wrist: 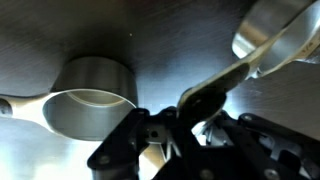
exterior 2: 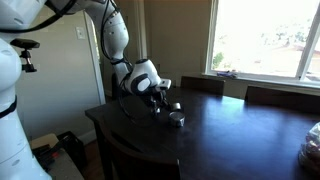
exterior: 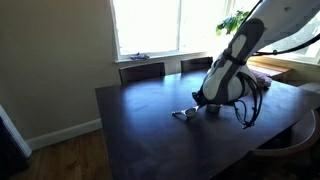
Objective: Stack the cups
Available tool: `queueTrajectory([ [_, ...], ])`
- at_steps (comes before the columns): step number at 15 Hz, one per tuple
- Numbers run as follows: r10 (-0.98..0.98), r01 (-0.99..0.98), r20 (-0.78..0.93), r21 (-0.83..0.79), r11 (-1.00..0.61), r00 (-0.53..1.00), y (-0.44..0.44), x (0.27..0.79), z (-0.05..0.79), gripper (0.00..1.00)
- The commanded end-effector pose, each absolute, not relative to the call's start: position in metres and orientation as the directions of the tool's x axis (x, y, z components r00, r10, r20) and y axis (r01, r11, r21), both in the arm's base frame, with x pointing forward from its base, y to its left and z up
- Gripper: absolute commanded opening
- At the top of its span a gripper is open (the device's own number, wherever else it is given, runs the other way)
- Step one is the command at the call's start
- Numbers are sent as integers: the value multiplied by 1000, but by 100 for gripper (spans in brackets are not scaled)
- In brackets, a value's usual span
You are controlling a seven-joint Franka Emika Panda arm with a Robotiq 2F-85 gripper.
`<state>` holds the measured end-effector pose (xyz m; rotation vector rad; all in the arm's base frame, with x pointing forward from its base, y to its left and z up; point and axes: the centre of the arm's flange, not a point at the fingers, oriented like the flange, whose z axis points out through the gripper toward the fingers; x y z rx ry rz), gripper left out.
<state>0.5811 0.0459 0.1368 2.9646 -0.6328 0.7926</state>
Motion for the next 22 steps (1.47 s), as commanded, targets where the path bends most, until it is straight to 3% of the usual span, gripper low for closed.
queueTrajectory([
  [1, -426, -407, 510, -155, -900, 748, 50, 563, 146, 4],
  [11, -517, -437, 555, -282, -854, 652, 46, 553, 157, 5],
  [22, -609, -515, 472, -328, -792, 637, 27, 526, 144, 5],
])
